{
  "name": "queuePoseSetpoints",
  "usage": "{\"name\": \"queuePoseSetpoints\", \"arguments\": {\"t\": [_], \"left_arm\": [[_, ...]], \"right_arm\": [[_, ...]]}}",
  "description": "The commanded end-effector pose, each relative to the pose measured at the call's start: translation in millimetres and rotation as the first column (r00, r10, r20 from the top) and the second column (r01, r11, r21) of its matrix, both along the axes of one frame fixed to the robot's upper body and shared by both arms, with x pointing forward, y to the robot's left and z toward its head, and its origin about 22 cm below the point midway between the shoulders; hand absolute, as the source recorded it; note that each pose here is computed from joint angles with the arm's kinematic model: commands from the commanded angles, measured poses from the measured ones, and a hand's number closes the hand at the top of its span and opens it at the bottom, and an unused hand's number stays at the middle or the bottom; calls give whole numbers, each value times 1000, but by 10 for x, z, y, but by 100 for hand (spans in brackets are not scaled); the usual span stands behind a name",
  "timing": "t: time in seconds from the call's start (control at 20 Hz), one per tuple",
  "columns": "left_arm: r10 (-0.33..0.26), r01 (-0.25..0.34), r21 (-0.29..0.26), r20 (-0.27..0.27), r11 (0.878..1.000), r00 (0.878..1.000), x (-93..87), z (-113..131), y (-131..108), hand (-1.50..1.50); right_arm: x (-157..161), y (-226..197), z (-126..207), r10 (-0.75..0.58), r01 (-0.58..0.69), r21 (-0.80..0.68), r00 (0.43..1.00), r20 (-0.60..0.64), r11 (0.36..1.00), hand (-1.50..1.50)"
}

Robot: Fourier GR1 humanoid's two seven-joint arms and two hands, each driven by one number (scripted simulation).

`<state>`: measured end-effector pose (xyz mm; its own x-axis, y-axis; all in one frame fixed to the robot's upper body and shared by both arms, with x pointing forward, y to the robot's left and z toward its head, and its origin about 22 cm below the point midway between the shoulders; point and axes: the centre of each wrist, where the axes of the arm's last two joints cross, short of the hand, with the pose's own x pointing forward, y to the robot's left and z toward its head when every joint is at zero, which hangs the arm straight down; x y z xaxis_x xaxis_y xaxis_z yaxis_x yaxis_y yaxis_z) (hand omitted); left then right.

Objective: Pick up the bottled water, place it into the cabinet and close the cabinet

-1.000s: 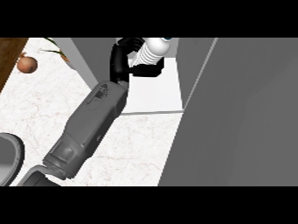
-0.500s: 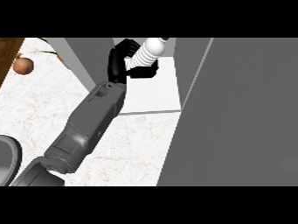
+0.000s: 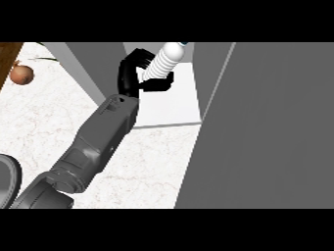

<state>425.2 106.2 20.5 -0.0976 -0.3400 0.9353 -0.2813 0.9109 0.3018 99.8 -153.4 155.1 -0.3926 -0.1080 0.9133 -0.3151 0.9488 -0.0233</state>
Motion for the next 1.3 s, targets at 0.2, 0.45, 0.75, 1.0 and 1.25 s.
{"name": "queuePoseSetpoints", "arguments": {"t": [0.2, 0.45, 0.75, 1.0, 1.25], "left_arm": [[49, -42, 172, -36, 984, 998, -88, -213, 73, -150], [74, -66, 203, -32, 977, 997, -70, -208, 154, -150], [73, -68, 192, -17, 979, 997, -53, -156, 81, -150], [-58, 54, 113, 25, 992, 998, -4, -67, 115, -150], [-189, 210, -107, 179, 972, 966, 37, 93, 19, 150]], "right_arm": [[-115, -71, 109, 27, -27, 16, 999, 18, 1000, -150], [-126, -80, 118, 30, -30, 16, 1000, 7, 999, -150], [-198, -99, 163, 56, -56, 15, 998, 30, 998, -150], [-119, 30, -6, 42, -42, 18, 999, 8, 999, -150], [-118, -63, 79, 21, -22, 39, 1000, 11, 999, -150]]}}
